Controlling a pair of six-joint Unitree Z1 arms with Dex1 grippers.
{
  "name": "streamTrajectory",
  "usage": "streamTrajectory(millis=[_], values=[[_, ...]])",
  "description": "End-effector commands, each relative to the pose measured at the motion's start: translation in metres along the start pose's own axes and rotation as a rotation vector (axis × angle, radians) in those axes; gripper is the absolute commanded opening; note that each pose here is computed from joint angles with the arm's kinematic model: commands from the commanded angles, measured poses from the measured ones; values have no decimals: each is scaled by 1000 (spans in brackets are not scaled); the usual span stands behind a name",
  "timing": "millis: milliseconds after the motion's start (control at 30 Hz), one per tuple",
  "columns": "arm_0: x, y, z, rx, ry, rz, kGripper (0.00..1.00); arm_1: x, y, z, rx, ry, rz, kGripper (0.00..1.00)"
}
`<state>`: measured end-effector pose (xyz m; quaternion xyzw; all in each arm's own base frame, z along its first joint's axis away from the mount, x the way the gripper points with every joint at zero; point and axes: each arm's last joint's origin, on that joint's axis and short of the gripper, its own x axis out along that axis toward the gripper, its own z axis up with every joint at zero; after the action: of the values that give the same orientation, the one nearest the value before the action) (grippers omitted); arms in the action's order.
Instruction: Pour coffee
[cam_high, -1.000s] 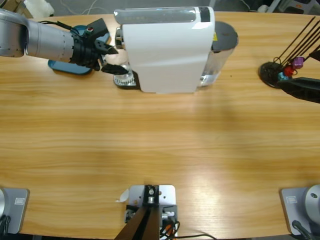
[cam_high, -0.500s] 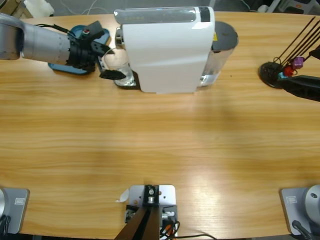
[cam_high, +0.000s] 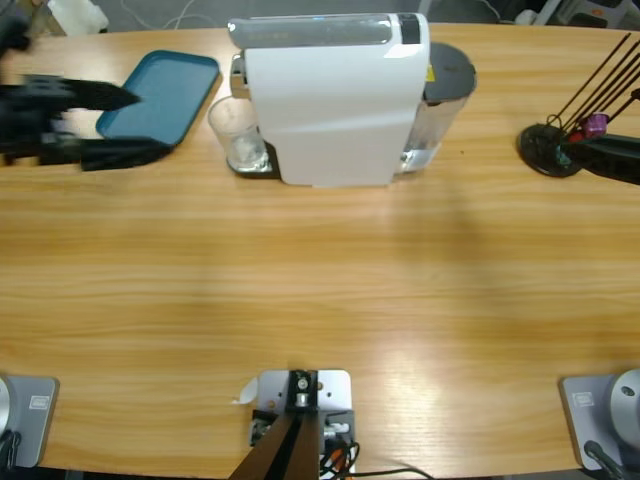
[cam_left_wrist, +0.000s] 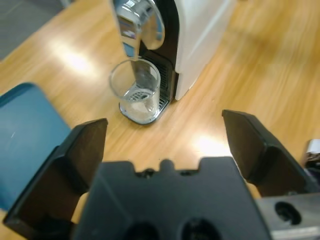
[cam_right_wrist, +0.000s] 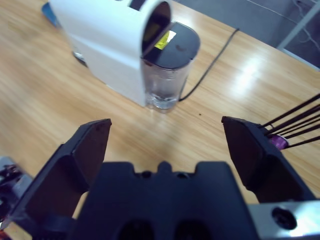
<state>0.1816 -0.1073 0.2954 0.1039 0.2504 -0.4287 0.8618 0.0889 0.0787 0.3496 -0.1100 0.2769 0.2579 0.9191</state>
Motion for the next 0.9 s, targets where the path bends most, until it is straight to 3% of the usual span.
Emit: streamTrajectory(millis=[33, 100, 267, 367, 433, 467, 500, 667, 900], values=[[-83, -46, -25, -234, 70, 34, 996, 35, -2, 30, 49, 34, -83, 945], [-99, -53, -31, -280, 138, 61, 996, 43, -6, 59, 82, 42, -58, 758], [-116, -62, -40, -259, 113, 74, 996, 79, -13, 114, 136, 196, 8, 718], [-111, -61, -44, -260, 141, 79, 999, 95, -11, 134, 145, 222, 91, 572], [-108, -60, -44, -259, 148, 90, 1000, 106, -8, 142, 148, 246, 133, 301], [-106, -58, -43, -260, 158, 102, 1000, 109, -7, 148, 140, 242, 155, 57], [-103, -57, -42, -260, 167, 106, 1000, 112, -5, 152, 129, 237, 160, 0], [-90, -53, -38, -260, 217, 100, 1000, 137, 1, 174, 102, 288, 77, 0], [-84, -50, -38, -256, 222, 137, 1000, 168, 6, 195, 105, 337, 97, 0]])
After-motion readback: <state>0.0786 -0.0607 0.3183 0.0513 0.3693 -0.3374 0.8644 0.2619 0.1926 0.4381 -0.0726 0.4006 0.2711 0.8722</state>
